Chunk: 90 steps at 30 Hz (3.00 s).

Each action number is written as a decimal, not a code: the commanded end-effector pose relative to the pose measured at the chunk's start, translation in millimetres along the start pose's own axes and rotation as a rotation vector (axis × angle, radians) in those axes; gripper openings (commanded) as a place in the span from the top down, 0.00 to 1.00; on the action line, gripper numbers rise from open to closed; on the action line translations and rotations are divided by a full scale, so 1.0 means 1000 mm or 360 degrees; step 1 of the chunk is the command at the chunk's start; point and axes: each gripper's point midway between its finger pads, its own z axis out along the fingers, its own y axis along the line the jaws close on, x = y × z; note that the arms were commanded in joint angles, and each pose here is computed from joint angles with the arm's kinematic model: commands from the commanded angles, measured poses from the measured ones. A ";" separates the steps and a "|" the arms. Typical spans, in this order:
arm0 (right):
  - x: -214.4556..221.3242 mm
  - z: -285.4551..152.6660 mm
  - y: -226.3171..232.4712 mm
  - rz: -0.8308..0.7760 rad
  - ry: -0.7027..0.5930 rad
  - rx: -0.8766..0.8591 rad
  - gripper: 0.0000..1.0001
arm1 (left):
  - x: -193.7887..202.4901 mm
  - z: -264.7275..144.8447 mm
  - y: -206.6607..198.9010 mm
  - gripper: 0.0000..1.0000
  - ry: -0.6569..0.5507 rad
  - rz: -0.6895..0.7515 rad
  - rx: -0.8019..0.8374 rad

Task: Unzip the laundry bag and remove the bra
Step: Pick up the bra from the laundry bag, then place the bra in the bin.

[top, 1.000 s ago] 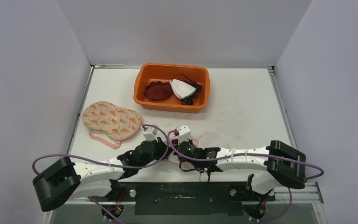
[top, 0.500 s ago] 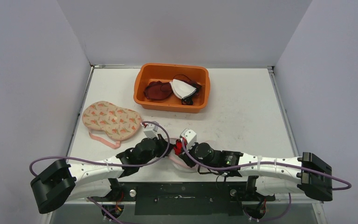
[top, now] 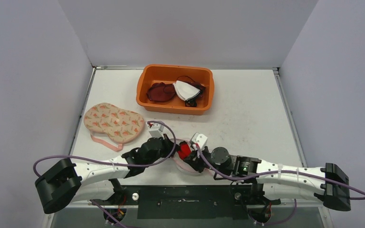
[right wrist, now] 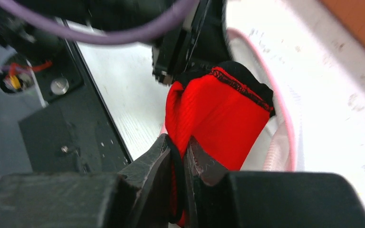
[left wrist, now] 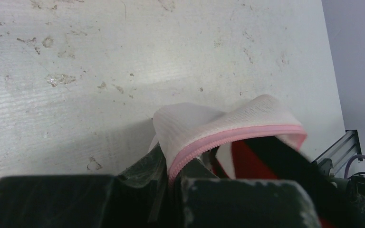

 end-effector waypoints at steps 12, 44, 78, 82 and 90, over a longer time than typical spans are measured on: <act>-0.101 -0.066 -0.045 0.0344 -0.0736 0.0384 0.95 | -0.018 0.000 -0.005 1.00 -0.0139 -0.0069 0.0036; -0.156 -0.054 -0.073 0.0409 -0.0806 0.0462 0.95 | -0.030 -0.003 -0.001 1.00 -0.0189 -0.0041 -0.0035; -0.319 -0.008 -0.209 0.0298 -0.0939 0.1081 0.95 | -0.087 -0.114 0.035 0.21 -0.0449 -0.0228 -0.0217; -0.316 0.039 -0.224 0.0107 -0.0777 0.1142 0.95 | -0.093 -0.127 0.044 0.20 -0.0509 -0.0251 -0.0256; -0.310 0.095 -0.248 -0.0271 -0.0654 0.1280 0.95 | -0.096 -0.140 0.055 0.21 -0.0546 -0.0276 -0.0300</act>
